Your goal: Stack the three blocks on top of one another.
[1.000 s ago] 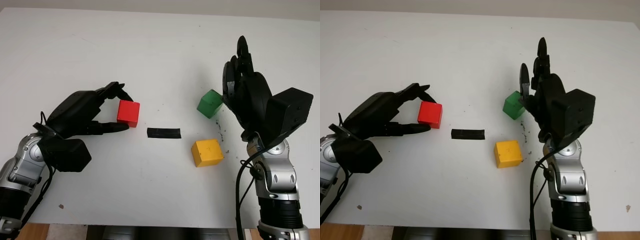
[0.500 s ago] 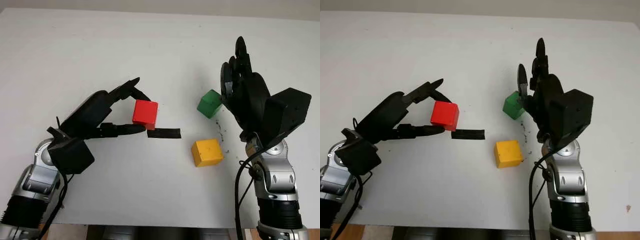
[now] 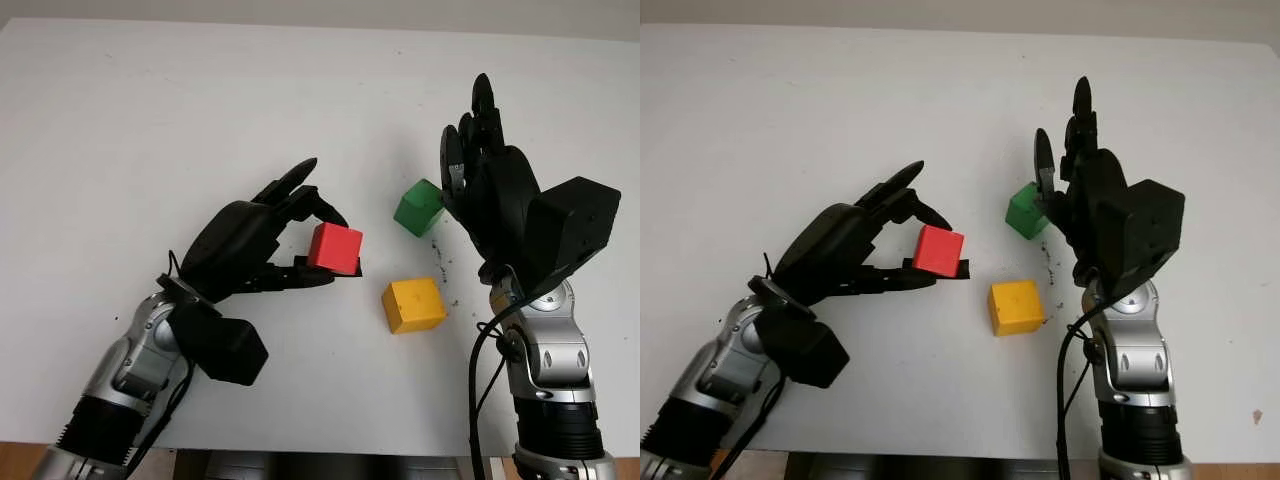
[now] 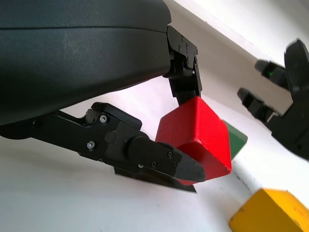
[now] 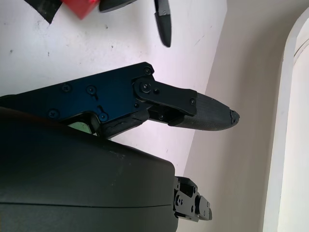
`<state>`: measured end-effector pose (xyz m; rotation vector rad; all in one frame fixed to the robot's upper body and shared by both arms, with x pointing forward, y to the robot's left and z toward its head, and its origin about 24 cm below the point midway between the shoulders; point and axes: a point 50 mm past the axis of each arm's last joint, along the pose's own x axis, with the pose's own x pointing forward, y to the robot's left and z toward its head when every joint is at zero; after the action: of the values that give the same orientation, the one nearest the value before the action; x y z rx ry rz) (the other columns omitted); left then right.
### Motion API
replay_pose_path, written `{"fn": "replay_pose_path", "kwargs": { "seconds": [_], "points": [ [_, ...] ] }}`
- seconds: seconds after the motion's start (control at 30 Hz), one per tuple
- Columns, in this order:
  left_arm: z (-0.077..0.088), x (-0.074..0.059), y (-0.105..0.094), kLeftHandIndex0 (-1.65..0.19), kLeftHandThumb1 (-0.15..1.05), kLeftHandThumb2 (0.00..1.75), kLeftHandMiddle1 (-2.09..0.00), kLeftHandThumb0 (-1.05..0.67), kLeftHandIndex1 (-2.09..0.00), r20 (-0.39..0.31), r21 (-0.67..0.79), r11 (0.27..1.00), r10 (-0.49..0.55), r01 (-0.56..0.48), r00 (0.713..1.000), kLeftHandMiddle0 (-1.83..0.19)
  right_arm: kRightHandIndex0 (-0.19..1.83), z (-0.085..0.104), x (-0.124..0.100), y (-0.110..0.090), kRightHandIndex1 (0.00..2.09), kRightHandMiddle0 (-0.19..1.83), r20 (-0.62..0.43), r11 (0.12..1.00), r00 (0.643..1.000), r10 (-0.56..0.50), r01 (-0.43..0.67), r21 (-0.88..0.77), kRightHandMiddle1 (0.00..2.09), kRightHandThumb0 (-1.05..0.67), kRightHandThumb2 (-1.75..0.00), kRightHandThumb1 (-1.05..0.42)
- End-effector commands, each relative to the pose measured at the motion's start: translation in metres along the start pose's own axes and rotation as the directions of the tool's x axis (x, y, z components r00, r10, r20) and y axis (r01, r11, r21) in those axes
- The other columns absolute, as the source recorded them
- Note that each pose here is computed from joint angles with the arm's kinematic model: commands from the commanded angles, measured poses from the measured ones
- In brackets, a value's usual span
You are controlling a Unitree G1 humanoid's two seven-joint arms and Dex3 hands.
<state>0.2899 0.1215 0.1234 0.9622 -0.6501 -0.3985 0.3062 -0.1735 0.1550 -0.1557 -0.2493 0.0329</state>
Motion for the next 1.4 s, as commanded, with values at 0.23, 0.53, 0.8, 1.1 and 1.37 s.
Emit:
{"fn": "replay_pose_path", "kwargs": {
  "seconds": [0.23, 0.53, 0.8, 1.1, 1.37],
  "points": [
    [0.003, -0.008, -0.020, -0.31, 1.05, 0.07, -0.05, -0.43, -1.44, -0.006, 0.113, 0.994, -0.009, 0.010, 1.000, -0.04, -0.19, 0.002, -0.002, 0.000, 0.00, -0.19, 0.018, 1.000, 1.000, 0.001, -0.001, 0.009, 0.00, -0.73, -0.65, -1.05],
    [0.001, -0.012, -0.021, -0.29, 1.05, 0.07, -0.06, -0.43, -1.45, -0.033, 0.130, 0.991, 0.003, 0.002, 0.999, -0.05, -0.19, 0.001, -0.002, -0.001, 0.00, -0.19, 0.018, 1.000, 1.000, 0.000, 0.000, 0.010, 0.00, -0.73, -0.64, -1.05],
    [-0.001, -0.017, -0.019, -0.28, 1.05, 0.10, -0.06, -0.45, -1.43, -0.086, 0.143, 0.990, 0.023, -0.010, 0.996, -0.06, -0.19, 0.001, -0.003, -0.001, 0.00, -0.19, 0.012, 1.000, 1.000, -0.006, 0.006, 0.021, 0.00, -0.71, -0.64, -1.05],
    [-0.002, -0.017, -0.019, -0.31, 1.05, 0.09, -0.06, -0.44, -1.38, -0.099, 0.180, 0.983, 0.045, -0.027, 0.994, -0.08, -0.19, 0.000, -0.003, -0.001, 0.00, -0.19, 0.014, 1.000, 1.000, 0.003, -0.003, 0.017, 0.00, -0.71, -0.65, -1.05],
    [-0.003, -0.018, -0.021, -0.29, 1.05, 0.09, -0.05, -0.49, -1.06, -0.110, 0.184, 0.983, 0.031, -0.011, 0.993, -0.02, -0.19, 0.000, -0.004, -0.001, 0.00, -0.19, 0.008, 1.000, 1.000, -0.002, 0.002, 0.018, 0.00, -0.70, -0.65, -1.05]
  ]
}}
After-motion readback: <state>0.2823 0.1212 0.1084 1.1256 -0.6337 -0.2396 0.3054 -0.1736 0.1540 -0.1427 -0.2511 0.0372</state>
